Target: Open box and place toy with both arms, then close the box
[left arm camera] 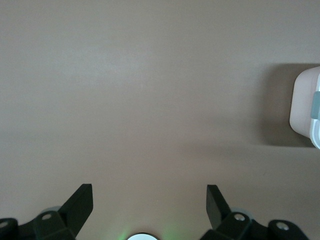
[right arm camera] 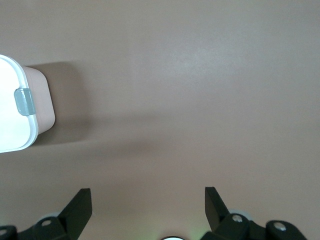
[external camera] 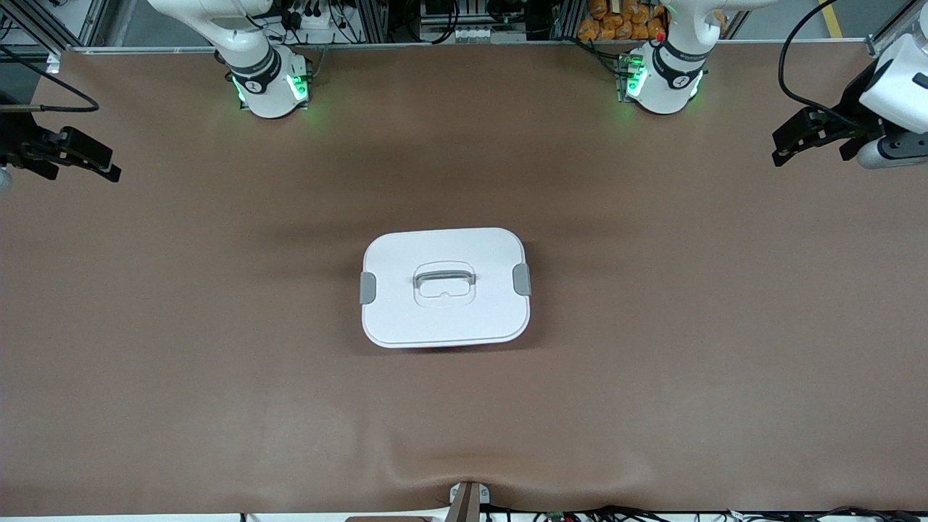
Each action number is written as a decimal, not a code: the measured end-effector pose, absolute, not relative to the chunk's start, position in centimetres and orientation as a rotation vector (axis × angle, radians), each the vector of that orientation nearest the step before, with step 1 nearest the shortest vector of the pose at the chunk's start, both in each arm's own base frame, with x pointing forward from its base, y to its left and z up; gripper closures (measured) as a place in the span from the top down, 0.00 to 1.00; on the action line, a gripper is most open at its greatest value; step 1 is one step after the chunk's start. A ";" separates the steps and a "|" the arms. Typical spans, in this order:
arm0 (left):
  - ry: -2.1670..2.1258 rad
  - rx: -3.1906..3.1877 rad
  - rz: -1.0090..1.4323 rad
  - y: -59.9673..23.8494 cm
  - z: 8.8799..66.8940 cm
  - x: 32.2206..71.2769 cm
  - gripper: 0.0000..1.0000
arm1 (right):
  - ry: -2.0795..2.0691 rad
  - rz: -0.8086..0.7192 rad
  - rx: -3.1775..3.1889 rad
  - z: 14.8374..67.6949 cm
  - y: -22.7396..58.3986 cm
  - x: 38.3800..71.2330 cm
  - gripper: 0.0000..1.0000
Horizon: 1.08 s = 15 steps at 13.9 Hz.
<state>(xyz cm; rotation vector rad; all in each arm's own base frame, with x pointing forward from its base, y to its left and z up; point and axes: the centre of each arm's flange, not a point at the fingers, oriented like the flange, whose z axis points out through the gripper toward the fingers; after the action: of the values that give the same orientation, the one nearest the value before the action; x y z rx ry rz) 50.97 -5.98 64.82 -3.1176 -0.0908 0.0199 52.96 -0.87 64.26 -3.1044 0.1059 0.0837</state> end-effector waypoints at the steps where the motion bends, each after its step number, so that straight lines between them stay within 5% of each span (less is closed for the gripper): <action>1: -0.090 -3.125 0.022 -6.1 64.8 51.0 1.00 | 0.106 0.085 -3.104 64.2 -0.9 53.0 1.00; 15: -0.089 -3.142 0.036 -6.3 64.4 51.1 1.00 | 0.107 0.091 -3.104 64.2 -0.9 52.9 1.00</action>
<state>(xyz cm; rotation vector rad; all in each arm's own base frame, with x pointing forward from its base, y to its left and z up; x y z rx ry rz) 51.09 -6.27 64.44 -3.1419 -0.0889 0.0363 52.93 -0.89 64.16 -3.1043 0.1065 0.0907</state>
